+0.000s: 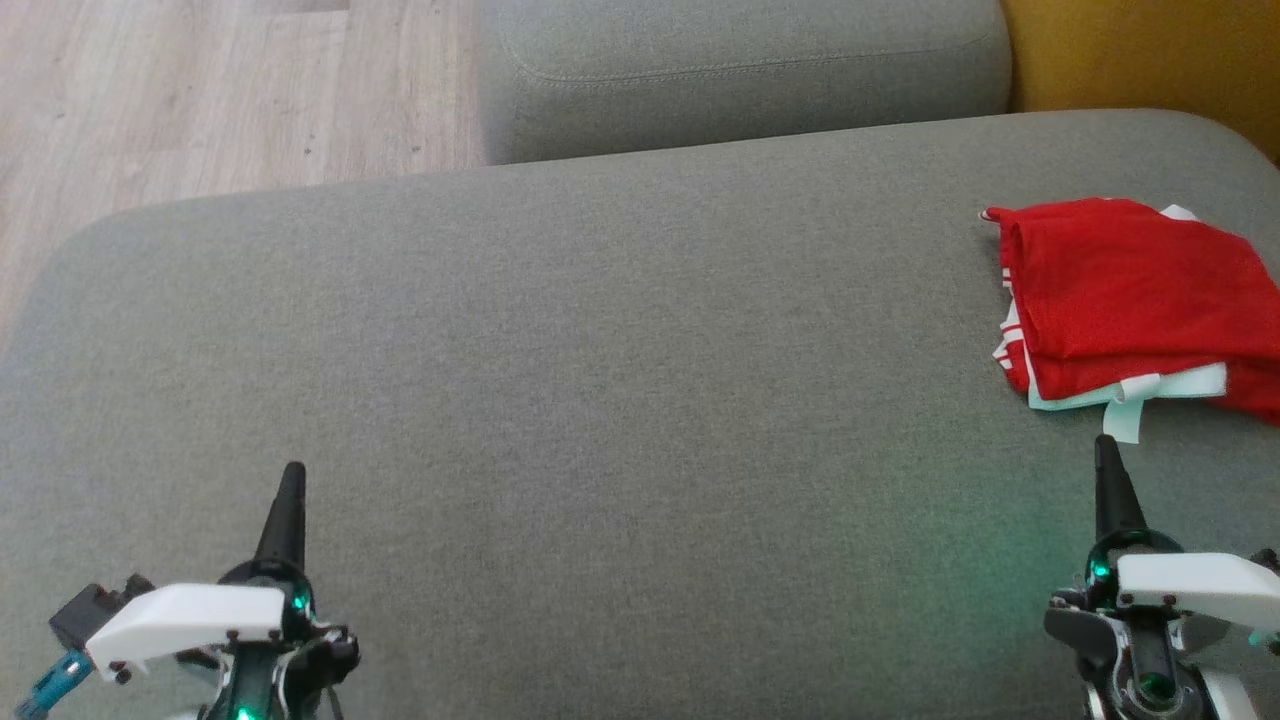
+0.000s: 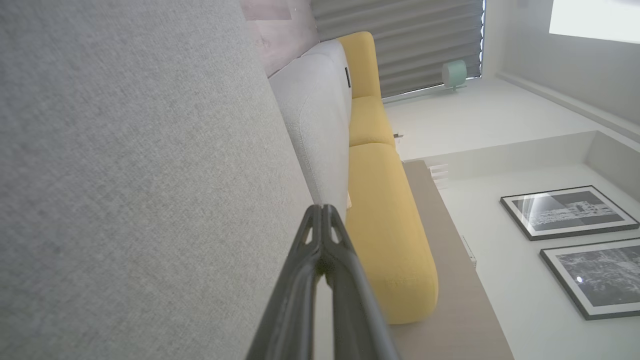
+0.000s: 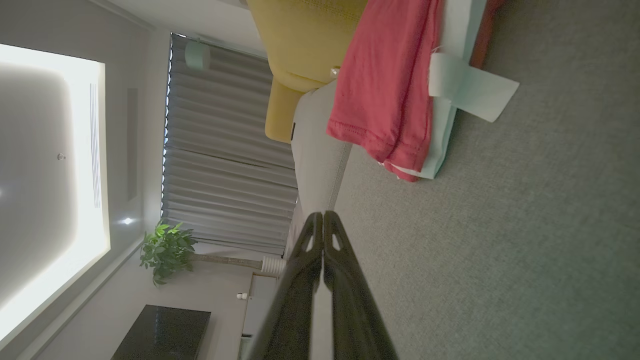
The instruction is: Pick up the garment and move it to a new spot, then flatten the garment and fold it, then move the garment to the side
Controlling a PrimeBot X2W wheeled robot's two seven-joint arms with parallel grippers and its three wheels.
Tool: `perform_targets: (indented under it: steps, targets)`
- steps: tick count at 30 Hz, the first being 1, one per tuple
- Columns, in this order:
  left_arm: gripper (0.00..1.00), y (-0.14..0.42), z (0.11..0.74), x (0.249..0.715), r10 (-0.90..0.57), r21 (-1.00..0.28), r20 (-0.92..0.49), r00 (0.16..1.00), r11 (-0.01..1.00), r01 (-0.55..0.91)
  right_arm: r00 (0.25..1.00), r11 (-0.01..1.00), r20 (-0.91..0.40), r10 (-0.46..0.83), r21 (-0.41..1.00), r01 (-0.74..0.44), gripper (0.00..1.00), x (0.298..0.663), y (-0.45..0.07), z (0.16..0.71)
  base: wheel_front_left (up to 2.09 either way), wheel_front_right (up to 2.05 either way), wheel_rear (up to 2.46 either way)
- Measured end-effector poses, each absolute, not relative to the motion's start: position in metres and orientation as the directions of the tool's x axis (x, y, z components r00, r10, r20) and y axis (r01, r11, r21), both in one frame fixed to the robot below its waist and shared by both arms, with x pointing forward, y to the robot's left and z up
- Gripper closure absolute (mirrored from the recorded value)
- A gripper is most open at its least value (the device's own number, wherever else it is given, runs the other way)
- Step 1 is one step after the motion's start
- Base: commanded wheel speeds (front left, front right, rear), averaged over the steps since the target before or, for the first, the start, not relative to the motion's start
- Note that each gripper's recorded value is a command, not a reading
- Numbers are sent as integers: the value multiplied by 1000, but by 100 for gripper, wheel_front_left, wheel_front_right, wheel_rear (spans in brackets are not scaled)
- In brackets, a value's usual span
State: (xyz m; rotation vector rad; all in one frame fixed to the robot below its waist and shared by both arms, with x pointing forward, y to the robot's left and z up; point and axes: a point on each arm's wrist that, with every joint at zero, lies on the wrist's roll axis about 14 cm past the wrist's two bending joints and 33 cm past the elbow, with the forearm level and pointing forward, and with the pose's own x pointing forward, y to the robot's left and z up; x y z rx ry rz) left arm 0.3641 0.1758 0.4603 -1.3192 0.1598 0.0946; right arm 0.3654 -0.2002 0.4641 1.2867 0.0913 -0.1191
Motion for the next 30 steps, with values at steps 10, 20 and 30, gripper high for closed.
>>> perform_targets:
  steps: [10, 20, 30]
  targets:
    - [100, 181, 467, 369, -22, -981, -140, 990, 141, -136, 991, 160, -128, -36, 978, 132, 100, 367, -203, 466, 0, 0, 0]
    - [100, 182, 470, 369, -30, -992, -122, 992, 49, -120, 994, 55, -102, -33, 993, 103, 100, 372, -204, 474, 0, 0, 0]
    - [100, 187, 477, 374, -20, -995, -94, 995, -13, -94, 995, -11, -94, -30, 996, 93, 100, 373, -205, 476, 0, 0, 0]
